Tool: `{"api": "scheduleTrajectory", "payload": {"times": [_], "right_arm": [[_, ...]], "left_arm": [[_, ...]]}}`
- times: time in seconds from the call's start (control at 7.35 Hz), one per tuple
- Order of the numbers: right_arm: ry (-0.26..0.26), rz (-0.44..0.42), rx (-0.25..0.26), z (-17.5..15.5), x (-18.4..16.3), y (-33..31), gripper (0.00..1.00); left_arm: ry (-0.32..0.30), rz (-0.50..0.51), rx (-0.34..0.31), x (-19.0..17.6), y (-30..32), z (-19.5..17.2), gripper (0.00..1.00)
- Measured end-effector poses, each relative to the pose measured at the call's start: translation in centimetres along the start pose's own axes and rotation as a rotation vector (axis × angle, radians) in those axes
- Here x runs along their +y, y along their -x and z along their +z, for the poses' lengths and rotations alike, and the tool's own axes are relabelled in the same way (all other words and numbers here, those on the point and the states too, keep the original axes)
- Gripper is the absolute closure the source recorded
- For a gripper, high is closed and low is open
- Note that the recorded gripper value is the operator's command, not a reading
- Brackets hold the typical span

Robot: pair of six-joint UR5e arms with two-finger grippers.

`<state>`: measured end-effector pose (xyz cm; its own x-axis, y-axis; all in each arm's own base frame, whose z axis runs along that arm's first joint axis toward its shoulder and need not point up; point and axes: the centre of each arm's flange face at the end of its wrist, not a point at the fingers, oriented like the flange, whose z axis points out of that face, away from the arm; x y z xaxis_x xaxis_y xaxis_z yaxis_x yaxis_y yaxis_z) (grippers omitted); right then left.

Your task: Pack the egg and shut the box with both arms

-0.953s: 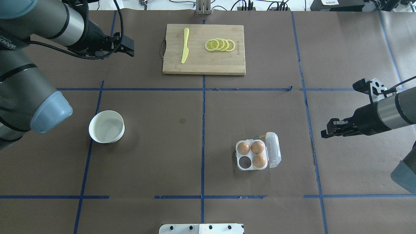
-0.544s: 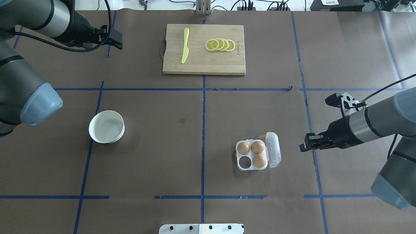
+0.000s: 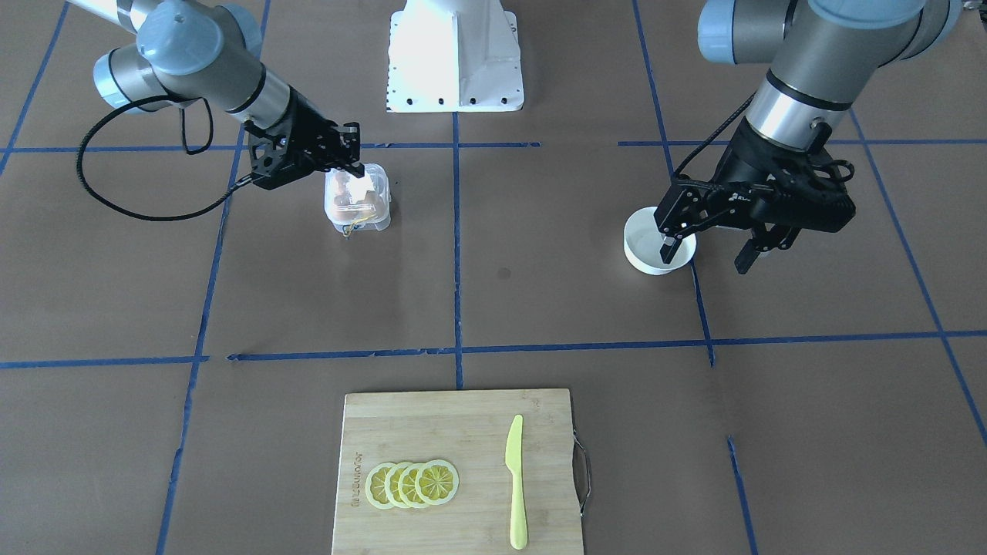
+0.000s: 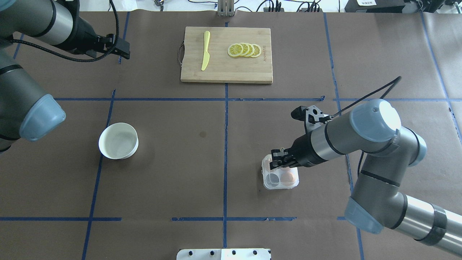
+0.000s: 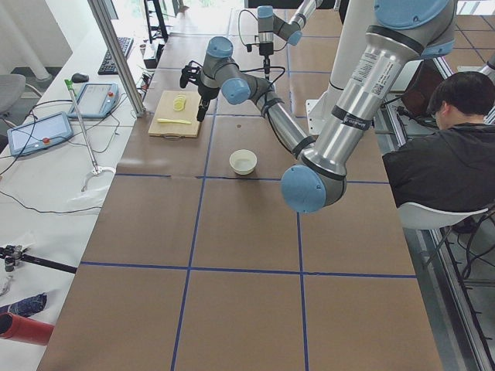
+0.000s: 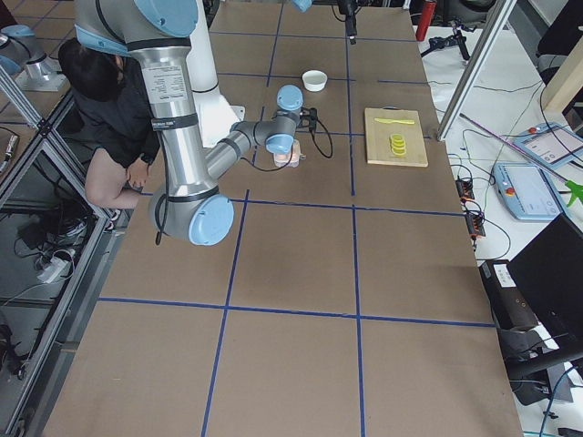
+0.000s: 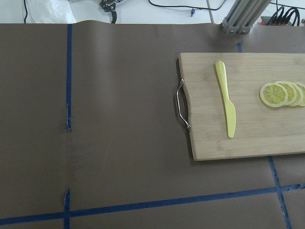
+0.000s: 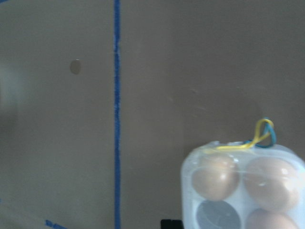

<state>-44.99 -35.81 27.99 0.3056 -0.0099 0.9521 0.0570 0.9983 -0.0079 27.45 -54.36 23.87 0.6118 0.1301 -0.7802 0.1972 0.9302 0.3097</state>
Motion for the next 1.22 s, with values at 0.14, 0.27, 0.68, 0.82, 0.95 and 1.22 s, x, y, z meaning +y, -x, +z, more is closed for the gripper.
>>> {"api": "scheduleTrajectory", "payload": {"times": [0.14,0.27,0.68,0.82,0.95,1.22], "right_arm": [[-0.002,0.014,-0.011,0.1,-0.4,3.5,0.0],[-0.019,0.043,-0.028,-0.3,-0.7,6.1,0.0],[-0.135,0.132,0.015,-3.8,-1.7,9.1,0.0],[-0.16,0.115,0.086,-5.2,-2.4,8.8,0.0],[-0.18,0.082,0.156,-7.0,-3.6,7.9,0.0],[-0.206,0.027,0.295,-12.1,-7.8,4.5,0.0]], "left_arm": [[0.004,0.005,-0.005,0.1,0.4,0.2,0.0],[0.018,0.008,-0.019,0.6,1.5,0.8,0.0],[0.055,0.094,-0.121,1.8,11.2,1.3,0.0],[0.064,0.142,-0.156,1.8,15.4,0.5,0.0],[0.082,0.182,-0.177,1.6,19.8,-0.3,0.0],[0.129,0.247,-0.191,0.6,29.1,-2.2,0.0]]}}
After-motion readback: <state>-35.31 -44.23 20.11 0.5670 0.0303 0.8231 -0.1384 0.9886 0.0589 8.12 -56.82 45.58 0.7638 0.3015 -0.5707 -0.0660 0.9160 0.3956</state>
